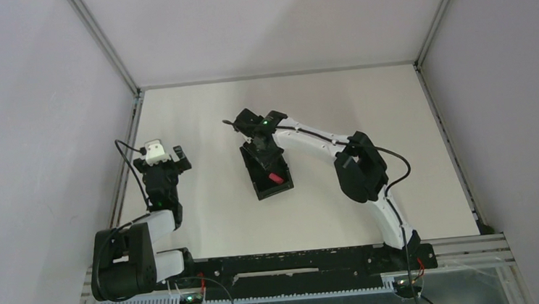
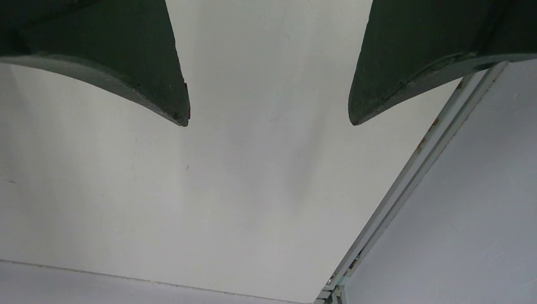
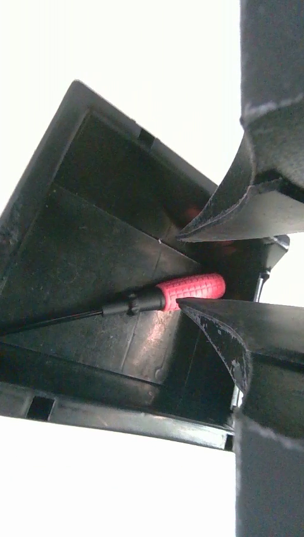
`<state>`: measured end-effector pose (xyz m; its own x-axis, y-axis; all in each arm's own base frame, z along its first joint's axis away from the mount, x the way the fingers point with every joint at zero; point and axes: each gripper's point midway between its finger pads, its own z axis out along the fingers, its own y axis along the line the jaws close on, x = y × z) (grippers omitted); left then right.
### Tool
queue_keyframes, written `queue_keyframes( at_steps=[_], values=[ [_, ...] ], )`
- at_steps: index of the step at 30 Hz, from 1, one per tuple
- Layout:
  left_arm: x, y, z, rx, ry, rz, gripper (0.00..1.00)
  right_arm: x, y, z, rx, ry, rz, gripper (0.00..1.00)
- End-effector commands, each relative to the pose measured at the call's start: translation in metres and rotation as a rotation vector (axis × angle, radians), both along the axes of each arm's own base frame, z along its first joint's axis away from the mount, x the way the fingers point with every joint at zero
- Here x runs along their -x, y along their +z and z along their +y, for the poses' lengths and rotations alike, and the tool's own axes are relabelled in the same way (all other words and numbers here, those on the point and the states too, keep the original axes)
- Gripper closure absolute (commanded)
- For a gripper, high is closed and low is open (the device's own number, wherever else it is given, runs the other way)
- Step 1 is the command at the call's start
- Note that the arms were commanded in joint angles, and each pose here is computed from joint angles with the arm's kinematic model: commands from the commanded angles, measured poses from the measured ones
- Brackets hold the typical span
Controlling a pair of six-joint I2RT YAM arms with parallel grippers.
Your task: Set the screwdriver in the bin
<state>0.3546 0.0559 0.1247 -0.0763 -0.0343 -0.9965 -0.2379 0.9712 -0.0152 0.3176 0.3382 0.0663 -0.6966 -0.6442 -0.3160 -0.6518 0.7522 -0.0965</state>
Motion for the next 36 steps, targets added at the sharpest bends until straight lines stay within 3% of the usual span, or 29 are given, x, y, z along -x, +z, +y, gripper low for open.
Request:
queue_keyframes(
  at_steps=[1,3,6,7,8,9,16,22,36],
  values=[
    [-0.004,0.015,-0.002,0.002,-0.006,-0.048,0.0,-0.013,0.082,0.01,-0.153,-0.057,-0.159,0.56],
    [-0.004,0.015,-0.002,0.003,-0.005,-0.048,0.0,-0.013,0.105,0.008,-0.194,-0.069,-0.198,0.54],
    [-0.004,0.015,-0.002,0.002,-0.005,-0.048,0.0,-0.01,0.142,0.003,-0.266,-0.079,-0.253,0.43],
    [-0.004,0.015,-0.002,0.003,-0.005,-0.048,0.0,-0.008,0.152,-0.001,-0.287,-0.084,-0.268,0.34],
    [-0.004,0.015,-0.002,0.003,-0.006,-0.048,0.0,-0.007,0.162,-0.005,-0.309,-0.094,-0.284,0.11],
    [-0.004,0.014,-0.002,0.003,-0.005,-0.047,0.0,-0.006,0.17,-0.01,-0.332,-0.105,-0.297,0.02],
    [-0.004,0.015,-0.002,0.002,-0.005,-0.047,0.0,0.001,0.217,-0.055,-0.557,-0.165,-0.434,0.0],
    [-0.004,0.014,-0.002,0.003,-0.004,-0.048,0.0,0.017,0.218,-0.115,-0.753,-0.302,-0.521,0.0],
    [-0.004,0.014,-0.002,0.003,-0.005,-0.047,0.0,0.064,0.079,-0.212,-0.671,-0.649,-0.574,0.0]
  ],
)
